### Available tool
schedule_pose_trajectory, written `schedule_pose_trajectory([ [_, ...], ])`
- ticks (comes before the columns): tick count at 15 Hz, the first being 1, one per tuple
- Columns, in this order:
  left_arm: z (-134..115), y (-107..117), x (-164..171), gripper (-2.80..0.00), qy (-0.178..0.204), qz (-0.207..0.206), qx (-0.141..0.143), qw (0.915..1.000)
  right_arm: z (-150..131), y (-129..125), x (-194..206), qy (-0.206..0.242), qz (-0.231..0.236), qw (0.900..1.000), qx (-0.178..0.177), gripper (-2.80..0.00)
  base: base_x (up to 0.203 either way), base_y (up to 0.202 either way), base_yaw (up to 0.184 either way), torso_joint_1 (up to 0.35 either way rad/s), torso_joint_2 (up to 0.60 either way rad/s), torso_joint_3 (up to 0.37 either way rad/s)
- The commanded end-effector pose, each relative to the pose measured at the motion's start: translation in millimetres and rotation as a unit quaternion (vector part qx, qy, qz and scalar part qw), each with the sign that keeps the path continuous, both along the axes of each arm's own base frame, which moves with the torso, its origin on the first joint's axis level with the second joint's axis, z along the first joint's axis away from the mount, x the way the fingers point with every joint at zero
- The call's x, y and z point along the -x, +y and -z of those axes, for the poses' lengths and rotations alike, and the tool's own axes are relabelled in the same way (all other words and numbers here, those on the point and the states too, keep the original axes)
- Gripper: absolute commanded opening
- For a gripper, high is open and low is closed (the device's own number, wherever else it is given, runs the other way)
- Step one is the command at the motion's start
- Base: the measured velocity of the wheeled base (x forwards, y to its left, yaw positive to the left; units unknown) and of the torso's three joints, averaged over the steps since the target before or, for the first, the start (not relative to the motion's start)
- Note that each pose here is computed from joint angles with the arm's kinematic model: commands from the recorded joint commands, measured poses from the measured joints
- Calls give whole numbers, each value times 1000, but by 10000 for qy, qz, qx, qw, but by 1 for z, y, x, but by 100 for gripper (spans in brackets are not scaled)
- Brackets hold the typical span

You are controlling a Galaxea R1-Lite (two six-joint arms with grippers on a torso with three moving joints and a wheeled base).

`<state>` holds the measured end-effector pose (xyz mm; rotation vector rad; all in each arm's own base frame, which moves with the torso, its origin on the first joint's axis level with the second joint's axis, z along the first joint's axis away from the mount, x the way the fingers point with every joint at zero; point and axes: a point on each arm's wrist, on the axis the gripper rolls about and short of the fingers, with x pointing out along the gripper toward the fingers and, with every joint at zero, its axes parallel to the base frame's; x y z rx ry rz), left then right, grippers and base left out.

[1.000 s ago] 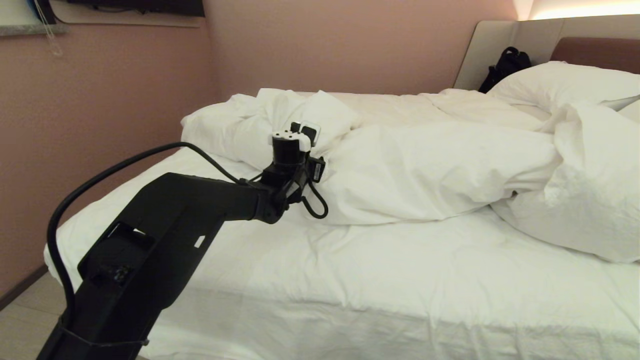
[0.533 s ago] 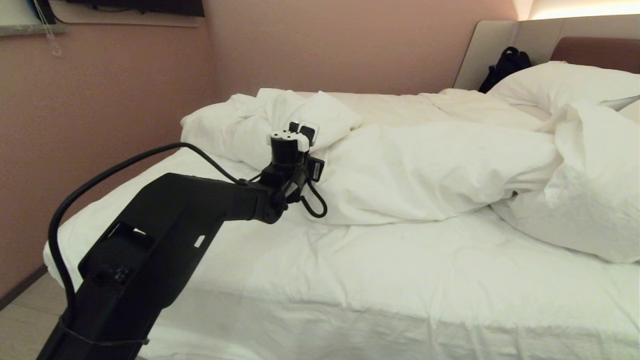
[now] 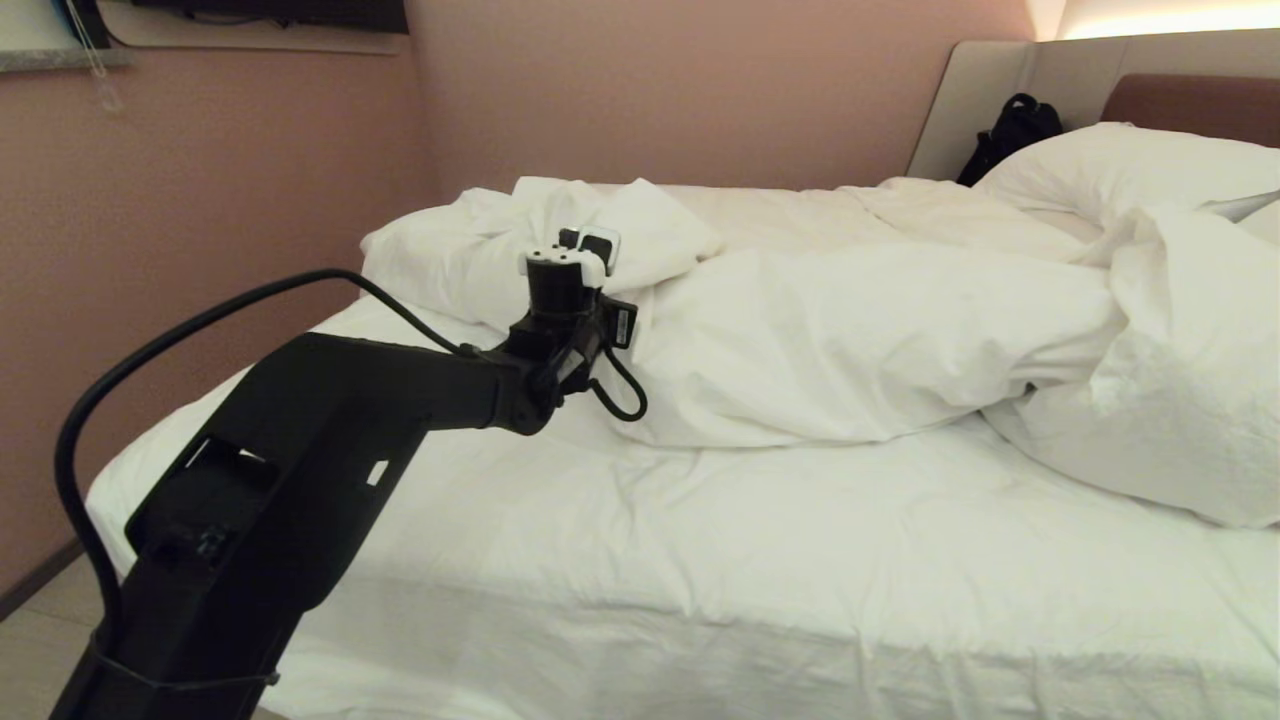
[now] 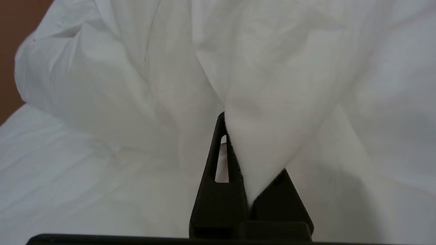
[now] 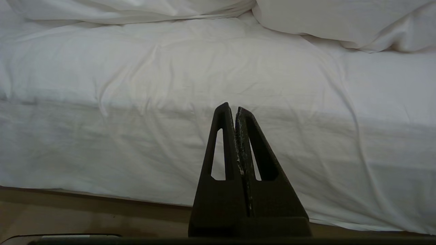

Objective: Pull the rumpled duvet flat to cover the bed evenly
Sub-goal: Flatten the corners of the folded blanket

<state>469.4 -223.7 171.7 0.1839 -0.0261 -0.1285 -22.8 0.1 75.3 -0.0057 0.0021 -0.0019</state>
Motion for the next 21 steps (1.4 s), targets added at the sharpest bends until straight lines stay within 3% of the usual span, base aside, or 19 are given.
schedule_pose_trajectory([
  [1, -17, 3, 8, -280, 67, -3, 203, 9998, 0, 0, 0, -3, -2, 10000, 2, -280, 0, 0, 0, 0, 0, 0],
  [5, -24, 9, 29, -280, 551, 14, 439, 9975, 0, 0, 0, -3, -2, 10000, 2, -280, 0, 0, 0, 0, 0, 0],
  [9, -3, 13, 75, -280, 1264, 150, 197, 9917, 0, 0, 0, -3, -7, 10000, 6, -280, 0, 0, 0, 0, 0, 0],
  [16, -33, 34, 133, -280, 1083, 115, 286, 9936, 0, 0, 0, -3, -2, 10000, 2, -280, 0, 0, 0, 0, 0, 0],
  [21, -46, 34, 162, -280, 998, 23, 275, 9946, 0, 0, 0, -3, -2, 10000, 2, -280, 0, 0, 0, 0, 0, 0],
])
